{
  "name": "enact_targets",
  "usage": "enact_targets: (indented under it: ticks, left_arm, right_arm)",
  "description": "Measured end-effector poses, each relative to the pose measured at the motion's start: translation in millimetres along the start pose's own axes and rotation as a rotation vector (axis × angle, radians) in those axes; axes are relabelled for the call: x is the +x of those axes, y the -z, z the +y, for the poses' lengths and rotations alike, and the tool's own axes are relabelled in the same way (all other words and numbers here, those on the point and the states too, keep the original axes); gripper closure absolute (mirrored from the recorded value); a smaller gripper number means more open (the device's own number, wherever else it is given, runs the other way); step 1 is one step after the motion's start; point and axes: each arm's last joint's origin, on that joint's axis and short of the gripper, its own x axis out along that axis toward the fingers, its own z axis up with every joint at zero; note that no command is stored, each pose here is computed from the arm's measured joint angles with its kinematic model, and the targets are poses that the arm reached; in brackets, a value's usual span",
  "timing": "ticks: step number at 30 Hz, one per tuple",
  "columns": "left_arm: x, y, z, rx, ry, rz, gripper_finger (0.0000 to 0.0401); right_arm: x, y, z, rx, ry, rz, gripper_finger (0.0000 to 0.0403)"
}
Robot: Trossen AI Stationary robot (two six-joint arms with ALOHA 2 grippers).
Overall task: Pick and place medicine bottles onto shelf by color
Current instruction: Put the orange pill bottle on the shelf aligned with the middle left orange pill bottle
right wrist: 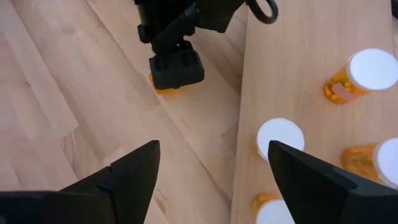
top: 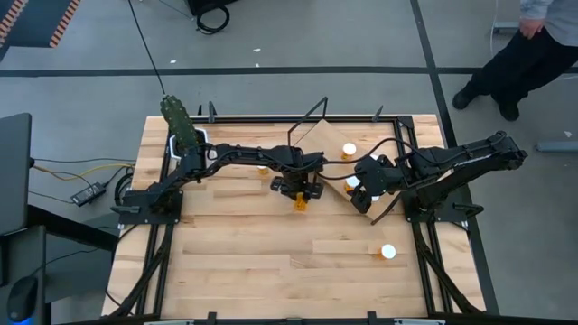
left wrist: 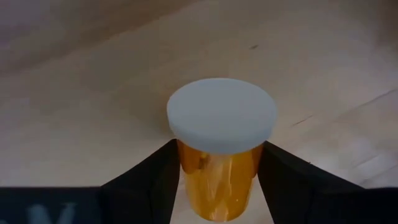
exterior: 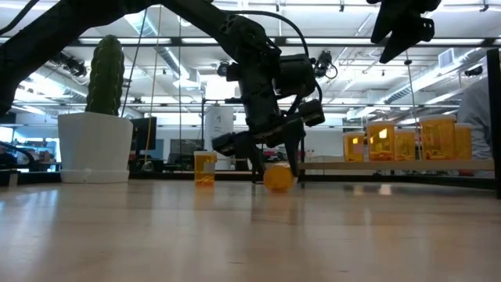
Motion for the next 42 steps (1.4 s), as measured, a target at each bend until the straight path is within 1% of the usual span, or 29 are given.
enact_targets:
  ticks: [3,9,11,15,19,20,25,28,32,33,35,38,42]
  left_arm:
    - [1,1,-3,0.079,0.017,-0.015,0.0198]
    - [-2,8,-9,0.184,0.021,-0.044,0.0204]
    - [-8,11,-12,0.229,0.033,-0.065,0.0205]
    - [-26,17,-20,0.337,0.043,-0.154,0.0201]
    - [-44,25,-27,0.472,0.047,-0.251,0.0199]
    - [-50,26,-31,0.513,0.065,-0.286,0.0200]
    - [-71,36,-38,0.668,0.069,-0.377,0.0202]
    - [-87,42,-44,0.752,0.106,-0.449,0.0198]
    - [-104,45,-48,0.814,0.143,-0.503,0.0194]
    - [-108,47,-47,0.829,0.142,-0.508,0.0194]
    - [-121,49,-51,0.872,0.185,-0.559,0.0197]
    - [-132,53,-52,0.932,0.194,-0.590,0.0199]
    - [-145,59,-52,1.004,0.199,-0.622,0.0192]
  right_arm:
    - [0,0,0,0.007,0.004,-0.005,0.0095]
    - [-5,0,-4,0.033,0.005,-0.029,0.0095]
    - [-7,-1,-5,0.040,0.014,-0.045,0.0095]
    - [-10,-1,-9,0.050,0.035,-0.077,0.0095]
    - [-11,-3,-12,0.085,0.042,-0.094,0.0095]
    - [-12,-4,-13,0.099,0.037,-0.098,0.0095]
    - [-19,-3,-15,0.153,-0.029,-0.083,0.0095]
    - [-27,-2,-20,0.220,-0.062,-0.091,0.0095]
    - [-39,-1,-28,0.320,-0.111,-0.121,0.0095]
    - [-41,-1,-28,0.331,-0.121,-0.126,0.0095]
    - [-44,-1,-30,0.345,-0.139,-0.135,0.0095]
    - [-44,-5,-27,0.365,-0.171,-0.161,0.0095]
    - [-35,-17,-22,0.410,-0.199,-0.180,0.0095]
